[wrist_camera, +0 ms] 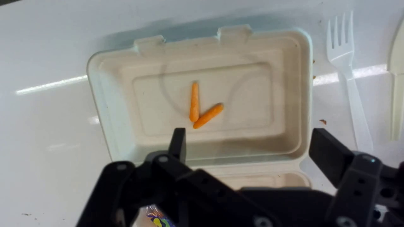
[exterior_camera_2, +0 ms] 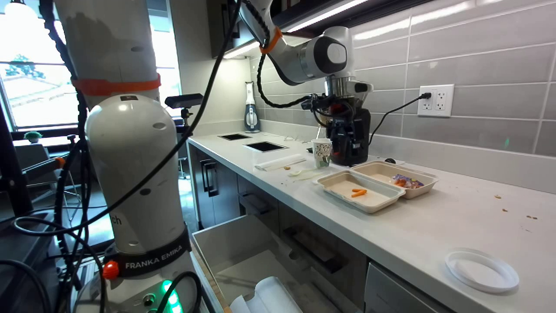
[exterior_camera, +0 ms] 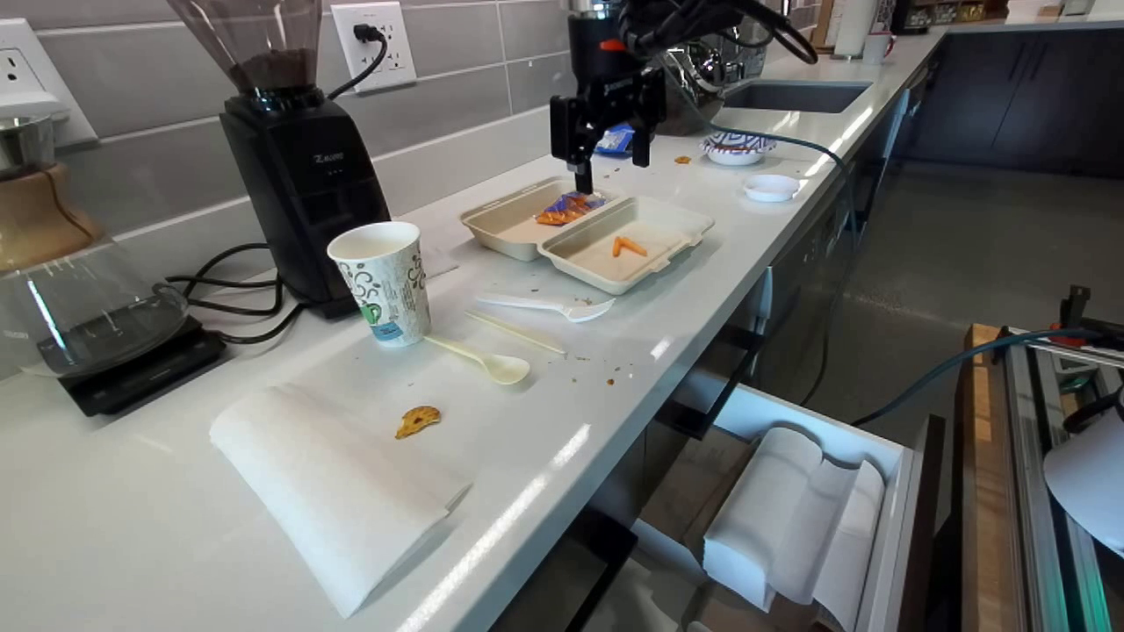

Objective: Place the orange object into the packet

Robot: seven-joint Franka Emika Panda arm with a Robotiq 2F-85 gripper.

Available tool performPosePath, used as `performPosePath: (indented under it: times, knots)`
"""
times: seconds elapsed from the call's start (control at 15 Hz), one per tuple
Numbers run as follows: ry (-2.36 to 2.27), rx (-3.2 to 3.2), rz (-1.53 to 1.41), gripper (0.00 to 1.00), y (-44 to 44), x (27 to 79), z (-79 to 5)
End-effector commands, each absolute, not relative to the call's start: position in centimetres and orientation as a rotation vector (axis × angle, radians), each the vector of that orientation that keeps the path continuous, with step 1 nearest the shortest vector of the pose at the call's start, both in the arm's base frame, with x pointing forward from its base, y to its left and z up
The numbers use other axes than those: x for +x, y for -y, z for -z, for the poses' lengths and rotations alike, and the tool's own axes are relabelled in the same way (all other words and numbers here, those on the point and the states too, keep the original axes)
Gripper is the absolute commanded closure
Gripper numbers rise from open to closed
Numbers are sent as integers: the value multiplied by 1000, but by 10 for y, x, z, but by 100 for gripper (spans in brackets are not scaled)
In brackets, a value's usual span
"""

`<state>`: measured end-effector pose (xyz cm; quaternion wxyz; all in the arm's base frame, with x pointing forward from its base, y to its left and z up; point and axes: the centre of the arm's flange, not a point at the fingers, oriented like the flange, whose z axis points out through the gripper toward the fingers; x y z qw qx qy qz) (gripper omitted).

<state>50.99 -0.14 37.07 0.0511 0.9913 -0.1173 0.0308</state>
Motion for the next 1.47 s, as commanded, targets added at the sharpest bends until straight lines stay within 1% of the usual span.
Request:
performPosePath:
  times: [0.0,0.4,0.8,1.07,1.4]
  knots:
    - [376,3016,-205,0,5,494,-354]
    - [418,3012,-207,0,11,486,-323]
    - [616,2986,-153,0,29,491,-306]
    - [645,2987,-130,0,37,490,-294]
    - [695,2989,-124,0,40,501,-286]
